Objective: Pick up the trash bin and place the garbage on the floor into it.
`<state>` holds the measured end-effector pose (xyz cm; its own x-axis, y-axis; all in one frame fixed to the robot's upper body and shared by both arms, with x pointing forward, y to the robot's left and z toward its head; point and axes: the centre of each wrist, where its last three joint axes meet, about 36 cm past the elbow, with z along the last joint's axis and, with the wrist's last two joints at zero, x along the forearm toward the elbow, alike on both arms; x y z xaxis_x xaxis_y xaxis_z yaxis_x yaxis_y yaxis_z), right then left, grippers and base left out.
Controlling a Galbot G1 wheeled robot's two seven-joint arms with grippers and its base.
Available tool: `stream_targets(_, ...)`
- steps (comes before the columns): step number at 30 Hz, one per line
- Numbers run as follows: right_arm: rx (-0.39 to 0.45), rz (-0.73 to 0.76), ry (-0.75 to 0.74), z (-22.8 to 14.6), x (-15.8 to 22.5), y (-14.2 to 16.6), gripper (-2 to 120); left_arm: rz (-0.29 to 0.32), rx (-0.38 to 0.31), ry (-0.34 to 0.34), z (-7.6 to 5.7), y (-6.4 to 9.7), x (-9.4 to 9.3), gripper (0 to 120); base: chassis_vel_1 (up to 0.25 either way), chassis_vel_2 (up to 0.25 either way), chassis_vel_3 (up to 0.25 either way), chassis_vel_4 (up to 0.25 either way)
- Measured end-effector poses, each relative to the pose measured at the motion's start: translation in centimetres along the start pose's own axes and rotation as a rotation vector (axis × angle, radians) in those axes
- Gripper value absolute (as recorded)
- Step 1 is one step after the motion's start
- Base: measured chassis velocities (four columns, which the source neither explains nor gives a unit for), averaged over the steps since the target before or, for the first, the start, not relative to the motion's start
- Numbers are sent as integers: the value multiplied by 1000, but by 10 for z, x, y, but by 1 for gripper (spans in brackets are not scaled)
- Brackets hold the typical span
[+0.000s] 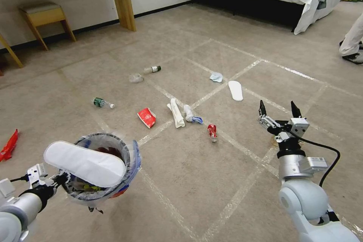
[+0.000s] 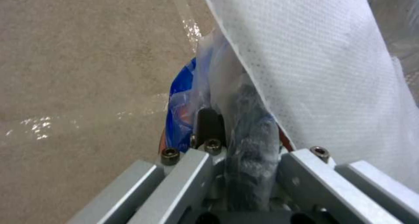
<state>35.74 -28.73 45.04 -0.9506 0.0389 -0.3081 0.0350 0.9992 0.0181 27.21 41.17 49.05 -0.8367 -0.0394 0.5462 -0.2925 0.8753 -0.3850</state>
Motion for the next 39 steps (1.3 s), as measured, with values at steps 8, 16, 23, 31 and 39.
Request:
stream_targets(8,4,-4,6,3,0,0,100,-9,5,-3,0,3,1,1,-153,159,154,-156)
stream_targets(16,5,-1,10,8,2,2,100,-16,9,2,1,5,2,1,-227,234,228,-225)
stream_targets(23,9,0,12,9,2,1,100,-17,11,4,2,6,1,1,-202,207,214,-212)
stream_targets(31,15,3,14,11,1,-1,100,-18,14,6,3,7,-1,1,-192,195,186,-190)
stream_targets(39,26,4,13,16,-2,-3,100,-22,18,10,3,10,-6,1,-120,128,118,-112)
